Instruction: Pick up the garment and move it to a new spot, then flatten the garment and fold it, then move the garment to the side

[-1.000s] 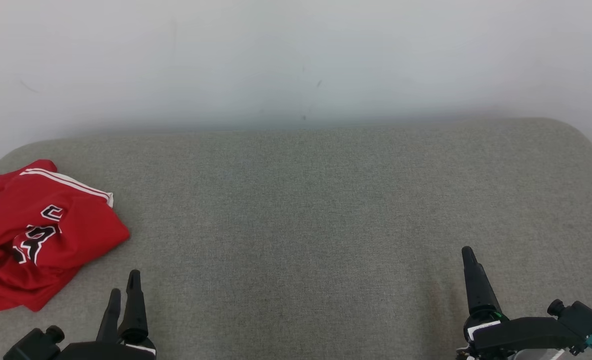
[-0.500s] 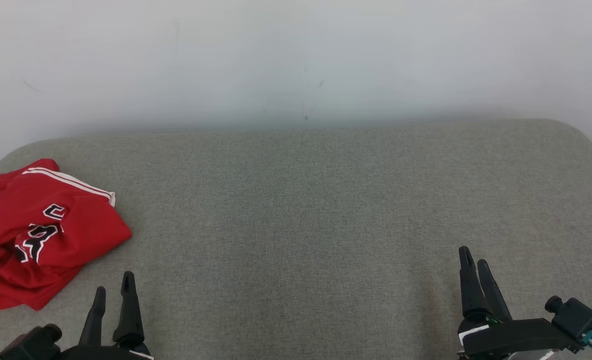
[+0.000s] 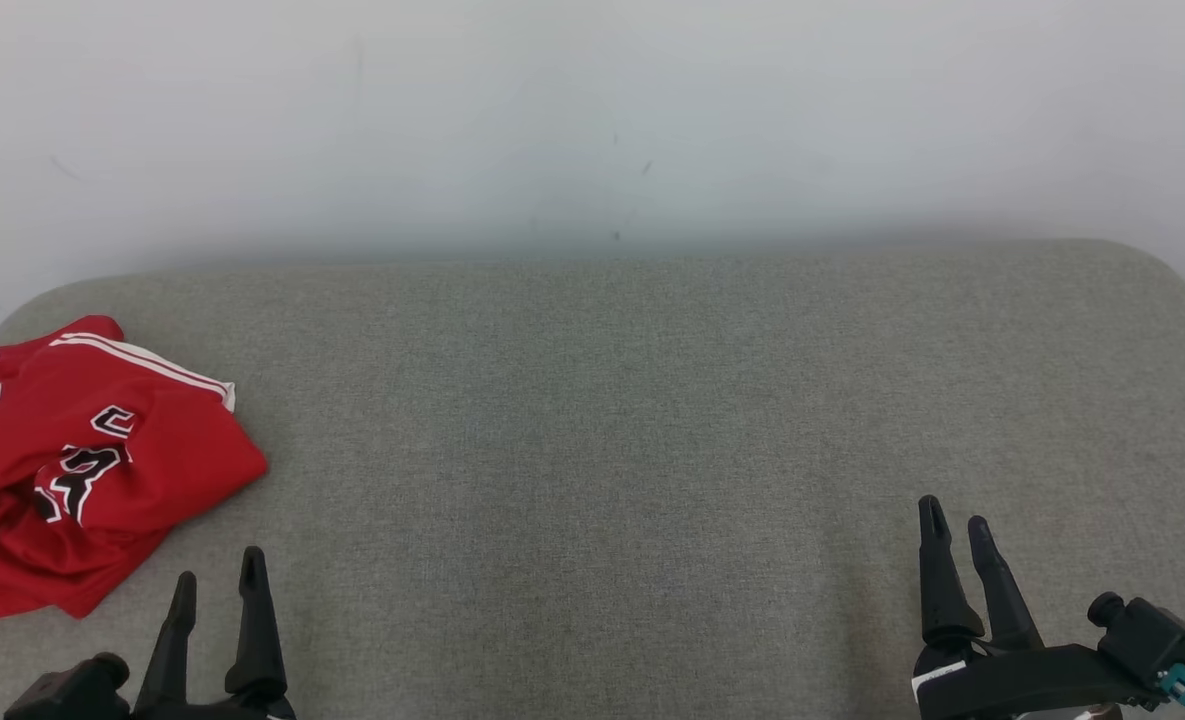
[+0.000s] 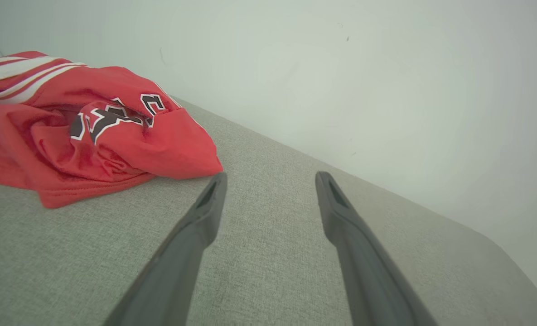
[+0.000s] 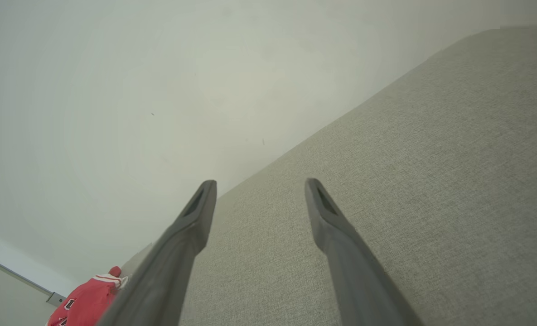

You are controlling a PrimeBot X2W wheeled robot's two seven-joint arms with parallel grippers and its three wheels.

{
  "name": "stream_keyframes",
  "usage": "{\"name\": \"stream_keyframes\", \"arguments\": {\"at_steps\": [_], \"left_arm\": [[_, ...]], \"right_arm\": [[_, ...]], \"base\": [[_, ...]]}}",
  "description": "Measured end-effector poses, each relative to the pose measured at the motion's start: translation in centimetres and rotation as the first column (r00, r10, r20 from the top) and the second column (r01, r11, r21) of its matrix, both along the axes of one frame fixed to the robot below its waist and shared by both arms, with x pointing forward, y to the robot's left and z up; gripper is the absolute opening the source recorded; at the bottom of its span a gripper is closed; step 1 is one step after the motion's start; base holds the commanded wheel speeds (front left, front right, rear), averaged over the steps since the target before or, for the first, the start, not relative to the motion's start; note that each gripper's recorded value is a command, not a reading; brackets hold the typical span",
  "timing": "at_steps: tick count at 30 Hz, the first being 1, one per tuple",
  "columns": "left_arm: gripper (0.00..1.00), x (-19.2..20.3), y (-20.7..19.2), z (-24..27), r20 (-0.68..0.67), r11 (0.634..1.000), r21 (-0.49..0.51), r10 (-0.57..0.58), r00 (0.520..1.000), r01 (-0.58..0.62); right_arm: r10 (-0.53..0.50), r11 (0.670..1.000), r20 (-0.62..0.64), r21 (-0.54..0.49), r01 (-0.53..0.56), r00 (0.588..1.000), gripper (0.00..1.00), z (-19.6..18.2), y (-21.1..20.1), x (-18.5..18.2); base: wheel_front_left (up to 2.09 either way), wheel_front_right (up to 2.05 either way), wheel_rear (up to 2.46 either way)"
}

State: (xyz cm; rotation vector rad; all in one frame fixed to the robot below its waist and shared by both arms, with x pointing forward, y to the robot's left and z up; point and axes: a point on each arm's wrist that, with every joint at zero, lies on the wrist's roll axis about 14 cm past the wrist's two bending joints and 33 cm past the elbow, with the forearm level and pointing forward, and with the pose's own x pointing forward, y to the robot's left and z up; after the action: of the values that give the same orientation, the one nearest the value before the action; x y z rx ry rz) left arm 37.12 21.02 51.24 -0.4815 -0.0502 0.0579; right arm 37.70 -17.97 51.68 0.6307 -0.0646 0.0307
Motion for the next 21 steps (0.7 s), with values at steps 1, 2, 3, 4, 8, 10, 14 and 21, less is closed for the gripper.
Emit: {"name": "stream_keyframes", "arguments": {"at_steps": [1, 2, 3, 4, 8, 10, 14, 21], "left_arm": [[1.00, -0.11, -0.02, -0.08, 0.000, 1.000, 0.014, -0.003, 1.000, 0.003], [1.00, -0.17, -0.02, -0.14, -0.002, 1.000, 0.023, -0.004, 1.000, 0.004], [1.00, -0.19, -0.02, -0.14, -0.001, 0.999, 0.034, -0.004, 1.000, 0.004], [1.00, -0.21, 0.00, -0.10, 0.002, 0.999, 0.044, -0.003, 1.000, 0.003], [1.00, -0.28, 0.02, -0.04, 0.005, 0.996, 0.089, -0.004, 1.000, 0.004], [1.00, -0.33, 0.07, -0.04, 0.007, 0.994, 0.108, -0.002, 1.000, 0.002], [1.00, -0.43, 0.14, 0.09, 0.014, 0.988, 0.155, -0.002, 1.000, -0.001], [1.00, -0.55, 0.06, 0.30, 0.026, 0.977, 0.211, -0.009, 1.000, 0.003]], "right_arm": [[-0.002, 1.000, 0.002, -0.011, 0.002, 1.000, 1.00, -0.01, -0.02, -0.04], [-0.001, 1.000, 0.002, -0.025, 0.001, 1.000, 1.00, -0.03, 0.01, -0.07], [-0.001, 0.999, 0.003, -0.037, 0.001, 1.000, 1.00, -0.04, 0.02, -0.10], [0.000, 0.999, 0.004, -0.048, 0.000, 1.000, 1.00, -0.04, 0.04, -0.12], [-0.002, 0.996, 0.011, -0.086, 0.003, 1.000, 1.00, 0.03, 0.03, -0.13], [0.001, 0.994, 0.015, -0.106, 0.001, 1.000, 1.00, 0.09, 0.12, -0.12], [0.004, 0.989, 0.028, -0.147, 0.000, 1.000, 1.00, 0.30, 0.28, -0.12], [0.013, 0.979, 0.042, -0.205, -0.004, 0.999, 1.00, 0.52, 0.59, -0.12]], "base": [[0.00, 0.00, 0.00], [0.00, 0.00, 0.00], [0.00, 0.00, 0.00], [0.00, 0.00, 0.00], [0.00, 0.00, 0.00], [0.00, 0.00, 0.00], [0.00, 0.00, 0.00], [0.00, 0.00, 0.00]]}}
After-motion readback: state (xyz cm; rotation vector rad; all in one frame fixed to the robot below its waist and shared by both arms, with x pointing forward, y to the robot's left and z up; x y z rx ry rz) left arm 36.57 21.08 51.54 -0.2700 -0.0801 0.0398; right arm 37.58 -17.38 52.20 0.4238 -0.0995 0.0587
